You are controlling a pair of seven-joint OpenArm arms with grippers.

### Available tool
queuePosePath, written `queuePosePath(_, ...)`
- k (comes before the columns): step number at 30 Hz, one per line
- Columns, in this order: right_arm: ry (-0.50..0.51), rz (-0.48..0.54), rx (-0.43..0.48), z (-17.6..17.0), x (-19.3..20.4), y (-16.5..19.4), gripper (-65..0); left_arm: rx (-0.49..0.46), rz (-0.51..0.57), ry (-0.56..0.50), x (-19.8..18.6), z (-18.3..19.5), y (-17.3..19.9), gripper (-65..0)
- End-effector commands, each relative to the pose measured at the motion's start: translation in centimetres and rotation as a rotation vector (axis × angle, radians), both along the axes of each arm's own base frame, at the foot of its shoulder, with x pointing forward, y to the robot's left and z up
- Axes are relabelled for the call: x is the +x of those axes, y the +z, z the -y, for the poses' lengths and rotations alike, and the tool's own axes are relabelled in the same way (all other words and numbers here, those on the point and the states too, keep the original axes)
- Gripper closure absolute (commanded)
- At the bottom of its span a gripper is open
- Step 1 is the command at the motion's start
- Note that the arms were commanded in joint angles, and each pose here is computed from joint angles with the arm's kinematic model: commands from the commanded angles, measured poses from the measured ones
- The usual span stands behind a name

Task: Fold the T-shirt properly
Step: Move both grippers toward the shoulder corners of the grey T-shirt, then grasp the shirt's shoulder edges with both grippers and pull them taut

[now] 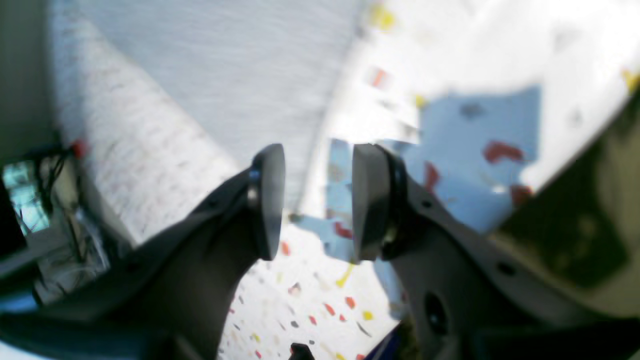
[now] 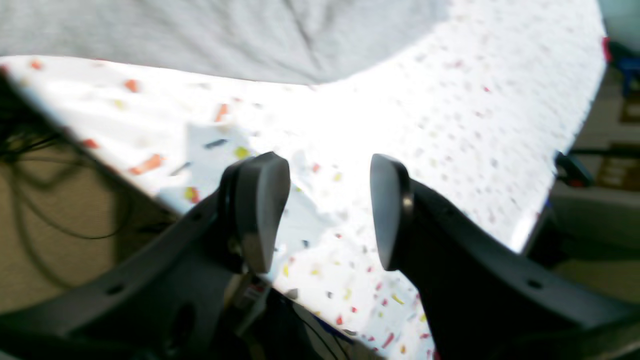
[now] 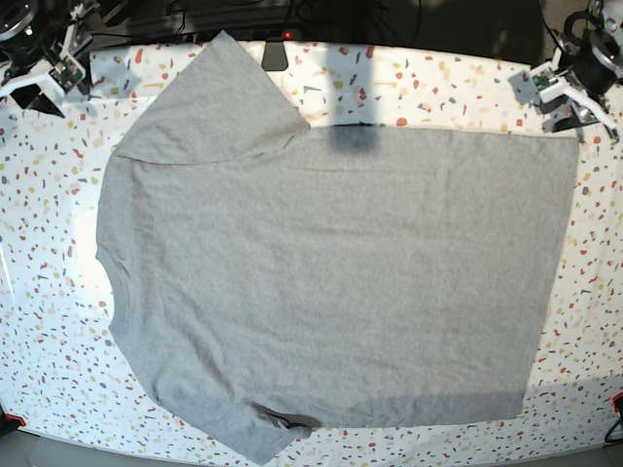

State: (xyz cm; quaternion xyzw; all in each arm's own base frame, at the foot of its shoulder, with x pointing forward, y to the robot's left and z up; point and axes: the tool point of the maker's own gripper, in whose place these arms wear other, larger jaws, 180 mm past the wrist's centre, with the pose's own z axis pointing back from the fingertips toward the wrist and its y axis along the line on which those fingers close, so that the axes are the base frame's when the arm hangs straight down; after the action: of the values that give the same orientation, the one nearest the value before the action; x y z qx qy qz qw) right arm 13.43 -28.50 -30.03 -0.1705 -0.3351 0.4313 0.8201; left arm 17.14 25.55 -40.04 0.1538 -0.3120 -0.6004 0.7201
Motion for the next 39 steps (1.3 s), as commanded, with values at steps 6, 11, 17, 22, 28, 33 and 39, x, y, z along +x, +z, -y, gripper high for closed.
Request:
queuePosePath(6,0.001,0.025,0.004,-0.2,0.2,0.6,-30.1,0.068,0.006,-0.031,3.0,-1.7,-1.4,-21.9)
queuePosePath(11,-0.025,0.025,0.015,-0.2,-0.2,0.4,-30.1,0.075,0.032,-0.003,5.0,-2.8,-1.3,-21.5)
queuePosePath(17,-0.023,0.025,0.001,-0.1,-0.3,0.3,-30.1,0.049,0.041,-0.012,5.6,-2.8,-1.4,-19.2)
queuePosePath(22,0.028,0.019,-0.1,0.6,-0.3,0.3,-30.1,0.048,0.031,-0.011,5.2,-2.8,-1.6,0.0)
queuePosePath(28,0.234,-0.119,-0.169,-0.4,-1.8,-1.7,-30.1,-0.042,0.037,0.036,5.1,-1.5,-1.8,0.0)
queuePosePath(33,0.353,-0.142,-0.299,0.3,-2.0,-4.0,-30.1,-0.089,0.036,0.062,4.8,-0.1,-2.4,0.0)
queuePosePath(39,0.425,-0.087,-0.322,-2.1,-0.5,-6.3,-30.1,-0.083,0.02,0.11,4.5,0.1,-3.2,0.0)
